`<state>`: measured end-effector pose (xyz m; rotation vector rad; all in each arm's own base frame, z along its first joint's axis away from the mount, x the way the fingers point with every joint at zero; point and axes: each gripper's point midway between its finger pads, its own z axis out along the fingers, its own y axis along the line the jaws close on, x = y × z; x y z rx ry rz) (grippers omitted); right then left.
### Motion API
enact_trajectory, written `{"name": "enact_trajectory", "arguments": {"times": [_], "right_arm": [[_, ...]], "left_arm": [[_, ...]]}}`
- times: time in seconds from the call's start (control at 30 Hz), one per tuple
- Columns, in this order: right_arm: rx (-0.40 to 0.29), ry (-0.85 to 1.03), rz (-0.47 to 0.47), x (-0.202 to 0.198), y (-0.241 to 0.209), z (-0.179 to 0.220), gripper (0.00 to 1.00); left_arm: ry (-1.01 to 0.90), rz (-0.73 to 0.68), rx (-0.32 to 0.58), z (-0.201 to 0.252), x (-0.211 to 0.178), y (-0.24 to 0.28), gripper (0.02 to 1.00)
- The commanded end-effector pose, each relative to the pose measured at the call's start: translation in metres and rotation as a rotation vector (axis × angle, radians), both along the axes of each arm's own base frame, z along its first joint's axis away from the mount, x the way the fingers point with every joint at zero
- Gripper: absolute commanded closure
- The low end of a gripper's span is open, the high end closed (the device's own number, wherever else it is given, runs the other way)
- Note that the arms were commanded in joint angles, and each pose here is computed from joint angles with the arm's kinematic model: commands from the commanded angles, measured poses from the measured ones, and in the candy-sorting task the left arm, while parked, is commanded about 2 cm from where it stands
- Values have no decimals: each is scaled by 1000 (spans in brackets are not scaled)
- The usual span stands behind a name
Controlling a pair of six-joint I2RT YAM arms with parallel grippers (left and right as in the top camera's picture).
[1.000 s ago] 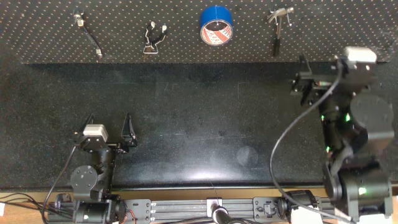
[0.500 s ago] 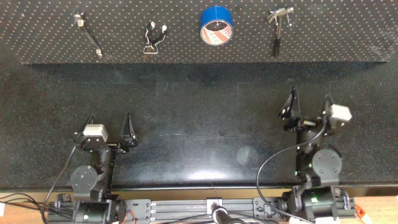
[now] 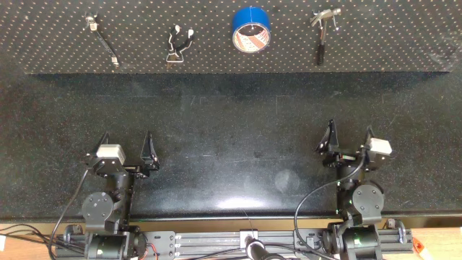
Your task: Place Tools Onto Pegboard
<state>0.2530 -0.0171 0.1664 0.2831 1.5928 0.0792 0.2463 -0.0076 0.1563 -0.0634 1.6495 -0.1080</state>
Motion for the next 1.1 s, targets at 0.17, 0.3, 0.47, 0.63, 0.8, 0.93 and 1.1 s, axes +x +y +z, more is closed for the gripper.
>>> {"name": "enact_trajectory", "arguments": {"times": [0.17,0.3,0.47,0.63,0.8,0.93,1.1], "right_arm": [[-100,31,11,-8,-8,-8,29],[-237,49,33,-8,-6,-9,31],[-256,51,39,-8,-5,-9,29],[-260,56,14,-9,-13,-9,29],[-258,60,-9,-10,-20,-9,29],[-258,60,-9,-10,-20,-9,29],[-258,60,-9,-10,-20,-9,29]], "left_arm": [[1,-1,9,-1,0,0,23],[1,-1,9,-1,0,0,25],[1,-1,9,-1,0,0,23],[1,-1,9,-1,0,0,23],[1,-1,9,-1,0,0,23],[1,-1,9,-1,0,0,23],[1,-1,9,-1,0,0,20]]}}
